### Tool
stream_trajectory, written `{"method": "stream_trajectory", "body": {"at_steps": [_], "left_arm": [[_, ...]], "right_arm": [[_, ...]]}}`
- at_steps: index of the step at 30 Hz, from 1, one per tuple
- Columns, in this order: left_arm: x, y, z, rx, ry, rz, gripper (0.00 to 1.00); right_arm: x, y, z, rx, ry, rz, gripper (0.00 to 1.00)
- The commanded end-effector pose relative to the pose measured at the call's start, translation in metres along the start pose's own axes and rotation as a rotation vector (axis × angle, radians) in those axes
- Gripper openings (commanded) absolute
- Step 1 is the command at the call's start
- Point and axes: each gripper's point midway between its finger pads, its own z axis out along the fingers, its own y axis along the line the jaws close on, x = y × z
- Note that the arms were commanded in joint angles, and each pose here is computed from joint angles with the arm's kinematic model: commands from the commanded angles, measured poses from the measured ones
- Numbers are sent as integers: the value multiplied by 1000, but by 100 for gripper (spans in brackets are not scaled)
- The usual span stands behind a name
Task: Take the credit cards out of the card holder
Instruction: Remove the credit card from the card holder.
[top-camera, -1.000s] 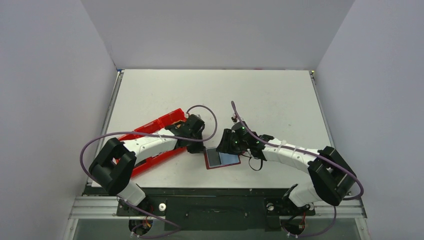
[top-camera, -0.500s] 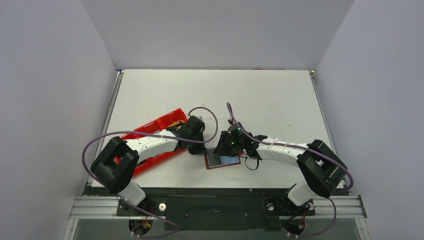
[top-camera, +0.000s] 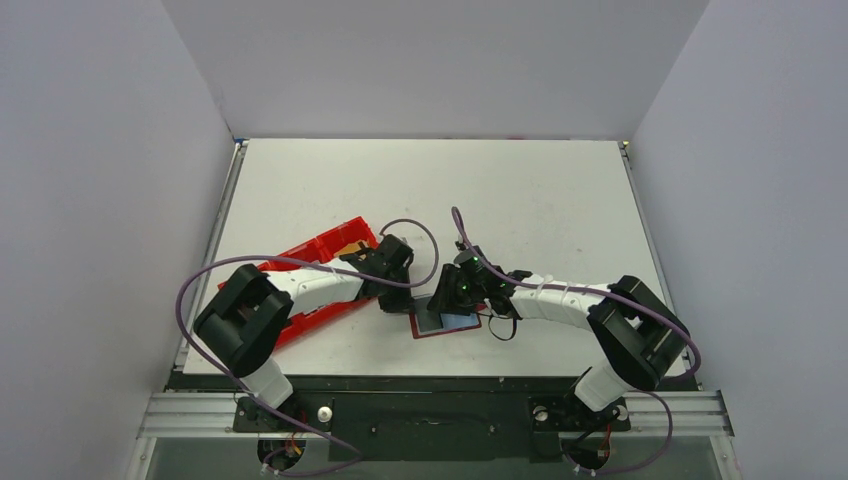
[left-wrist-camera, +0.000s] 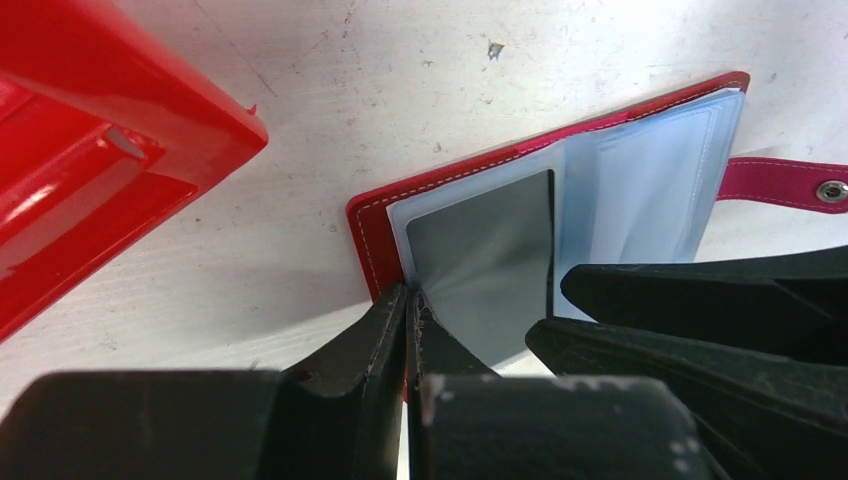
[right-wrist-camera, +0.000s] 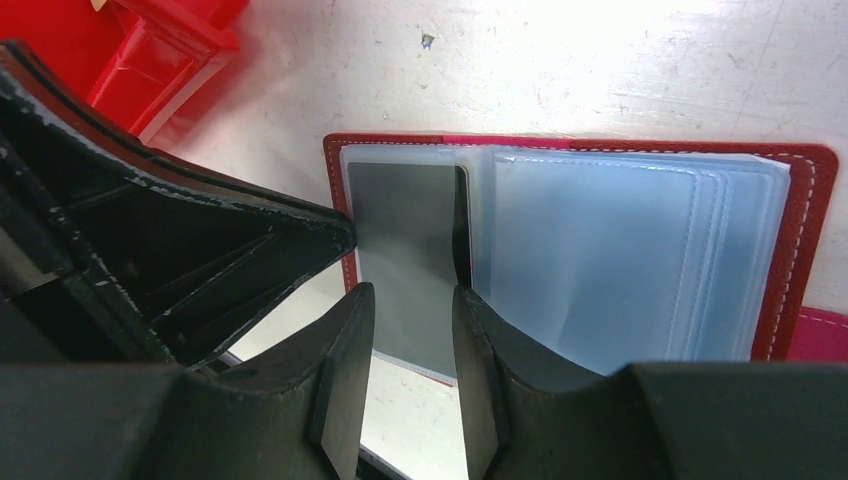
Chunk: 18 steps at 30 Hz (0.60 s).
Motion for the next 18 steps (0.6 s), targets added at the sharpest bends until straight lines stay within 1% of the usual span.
{"method": "stream_trajectory", "body": {"at_steps": [1,8,12,18], "left_arm": [[-2,-7,5,24,-7,6,1],[0,-1,9,-13,11,3,0],[3,3,12,-32,23,0,0],[4,3,13,-36,30,-1,0]], "right_arm": [[-11,2,3,-12,-39,0,32],[-10,-6,4,3,-31,6,34],[-12,-11,3,7,-36,12,38],[-11,-6,7,-42,-22,27,37]]}}
